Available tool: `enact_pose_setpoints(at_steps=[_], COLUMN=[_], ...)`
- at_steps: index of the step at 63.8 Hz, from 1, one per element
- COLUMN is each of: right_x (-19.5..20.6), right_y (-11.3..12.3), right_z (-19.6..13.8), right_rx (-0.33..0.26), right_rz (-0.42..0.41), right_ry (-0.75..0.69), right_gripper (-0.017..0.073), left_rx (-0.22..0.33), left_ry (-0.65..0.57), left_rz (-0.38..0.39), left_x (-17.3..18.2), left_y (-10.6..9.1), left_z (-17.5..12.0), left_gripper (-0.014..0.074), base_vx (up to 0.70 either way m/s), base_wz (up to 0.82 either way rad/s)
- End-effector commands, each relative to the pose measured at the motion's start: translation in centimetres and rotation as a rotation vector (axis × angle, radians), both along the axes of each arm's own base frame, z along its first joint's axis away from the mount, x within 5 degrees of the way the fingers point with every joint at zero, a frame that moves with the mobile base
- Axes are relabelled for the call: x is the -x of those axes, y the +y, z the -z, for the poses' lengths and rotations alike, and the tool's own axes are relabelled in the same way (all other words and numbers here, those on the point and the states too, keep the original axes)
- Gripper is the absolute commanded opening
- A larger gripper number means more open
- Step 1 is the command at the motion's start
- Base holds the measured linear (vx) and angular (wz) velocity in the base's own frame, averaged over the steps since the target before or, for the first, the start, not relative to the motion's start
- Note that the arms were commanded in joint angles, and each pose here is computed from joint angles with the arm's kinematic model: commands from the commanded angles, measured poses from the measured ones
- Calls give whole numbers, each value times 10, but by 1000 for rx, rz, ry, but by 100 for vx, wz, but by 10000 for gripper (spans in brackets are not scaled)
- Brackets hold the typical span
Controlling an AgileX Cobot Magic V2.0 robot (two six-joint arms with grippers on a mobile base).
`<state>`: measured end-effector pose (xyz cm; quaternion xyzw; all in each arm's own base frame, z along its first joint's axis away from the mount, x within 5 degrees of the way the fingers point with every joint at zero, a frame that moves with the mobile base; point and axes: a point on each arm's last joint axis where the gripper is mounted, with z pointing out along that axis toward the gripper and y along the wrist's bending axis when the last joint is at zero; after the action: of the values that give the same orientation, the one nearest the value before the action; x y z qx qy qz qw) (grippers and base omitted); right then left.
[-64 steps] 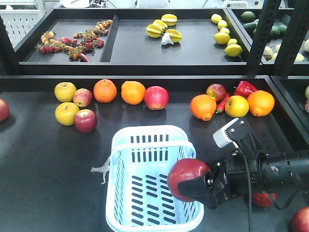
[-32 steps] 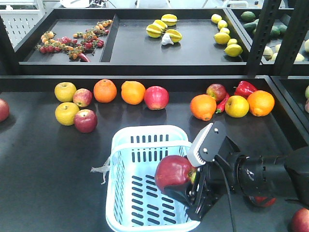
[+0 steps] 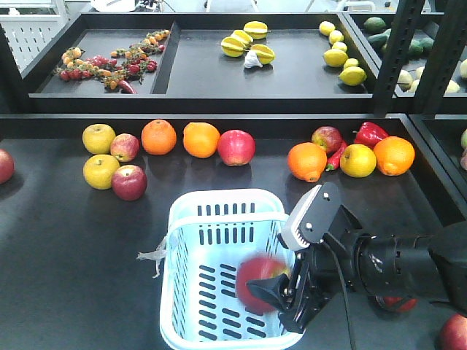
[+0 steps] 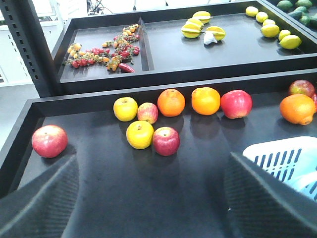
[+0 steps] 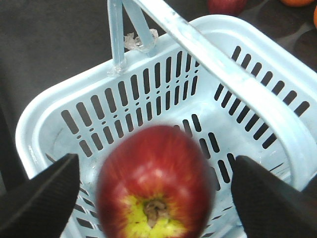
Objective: Pick three apples into basket with both arms
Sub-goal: 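Carry the apple over the basket and open the right gripper, then move the right gripper back to a second red apple and grasp it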
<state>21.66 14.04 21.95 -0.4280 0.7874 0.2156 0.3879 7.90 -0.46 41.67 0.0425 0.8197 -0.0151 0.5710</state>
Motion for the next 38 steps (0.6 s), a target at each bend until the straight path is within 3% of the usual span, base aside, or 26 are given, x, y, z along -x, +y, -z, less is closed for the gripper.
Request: enact_pose_setpoints(at_steps=[1, 23, 38], right_x=[-1, 3, 14], right_y=[3, -1, -14], right_z=[-14, -20, -31], right_rx=[-53, -84, -12], right_rz=[-1, 66, 147], right_ry=[-23, 31, 42], right_gripper=[603, 595, 595], left_rx=[17, 17, 17], left_ry=[-83, -83, -83], left_rz=[8, 8, 8], left_x=[0, 0, 0], left_y=[0, 0, 0], left_z=[-13, -13, -13], left_gripper=[569, 569, 569], base_vx=[0, 0, 0], base_wz=[0, 0, 0])
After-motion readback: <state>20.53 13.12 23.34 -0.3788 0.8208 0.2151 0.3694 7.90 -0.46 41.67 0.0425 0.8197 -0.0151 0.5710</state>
